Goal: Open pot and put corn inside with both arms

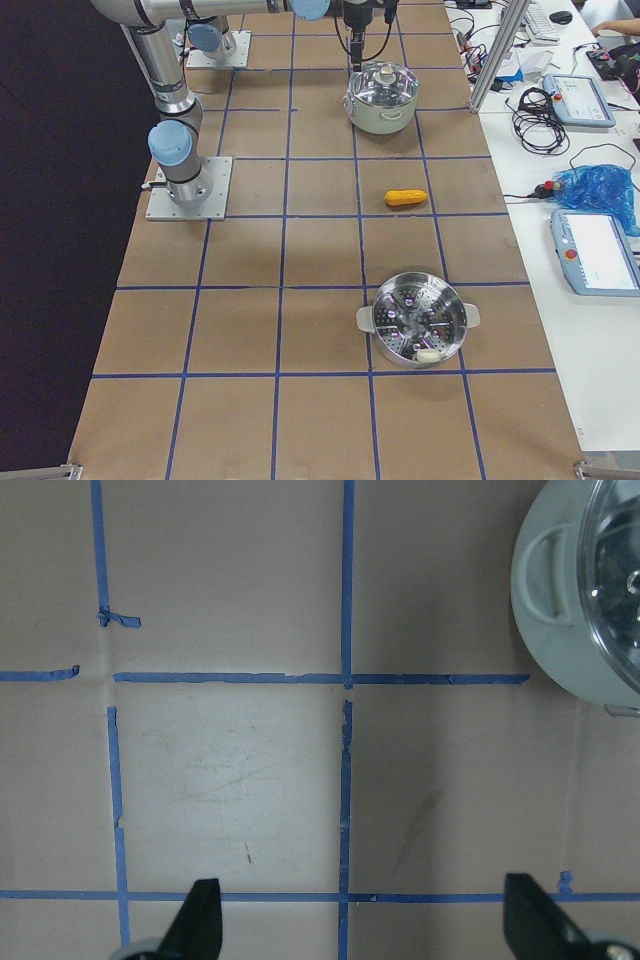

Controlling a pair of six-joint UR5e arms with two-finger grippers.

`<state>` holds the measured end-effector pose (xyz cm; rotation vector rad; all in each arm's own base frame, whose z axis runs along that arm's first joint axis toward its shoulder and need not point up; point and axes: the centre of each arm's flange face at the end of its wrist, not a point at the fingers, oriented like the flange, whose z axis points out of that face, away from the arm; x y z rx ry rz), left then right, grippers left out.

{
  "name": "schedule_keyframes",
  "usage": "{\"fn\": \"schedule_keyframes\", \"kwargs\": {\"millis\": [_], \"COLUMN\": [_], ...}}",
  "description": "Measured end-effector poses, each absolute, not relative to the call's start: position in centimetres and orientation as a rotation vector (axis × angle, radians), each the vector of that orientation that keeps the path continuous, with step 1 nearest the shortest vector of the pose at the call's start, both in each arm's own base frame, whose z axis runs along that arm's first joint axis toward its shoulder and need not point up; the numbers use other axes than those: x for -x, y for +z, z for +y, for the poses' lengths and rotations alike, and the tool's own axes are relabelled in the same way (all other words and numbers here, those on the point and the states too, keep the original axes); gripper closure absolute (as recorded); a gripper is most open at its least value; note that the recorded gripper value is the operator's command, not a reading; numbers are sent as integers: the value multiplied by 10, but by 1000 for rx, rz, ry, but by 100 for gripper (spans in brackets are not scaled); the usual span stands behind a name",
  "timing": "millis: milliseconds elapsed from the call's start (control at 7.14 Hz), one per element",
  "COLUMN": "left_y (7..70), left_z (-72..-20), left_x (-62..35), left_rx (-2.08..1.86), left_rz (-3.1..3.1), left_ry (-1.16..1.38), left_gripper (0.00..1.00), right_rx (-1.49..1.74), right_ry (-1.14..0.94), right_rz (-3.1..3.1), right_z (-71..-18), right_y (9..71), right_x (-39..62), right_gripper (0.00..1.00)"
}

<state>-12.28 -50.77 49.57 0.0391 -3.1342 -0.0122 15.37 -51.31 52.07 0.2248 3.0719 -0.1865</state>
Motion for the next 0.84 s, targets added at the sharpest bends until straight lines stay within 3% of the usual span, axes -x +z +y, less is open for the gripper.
{"fn": "schedule_keyframes", "kwargs": {"millis": [840], "left_y": [490], "left_z": [-529], "left_x": [124], "left_rx": [-53], "left_rz": [-3125], "left_ry": [29], "left_gripper": [0], "right_rx": [-220], "right_ry": [-198], "right_rz": [3071], "right_z": [-510], "right_y": [526], "right_x": [-155], "right_gripper": [0]}}
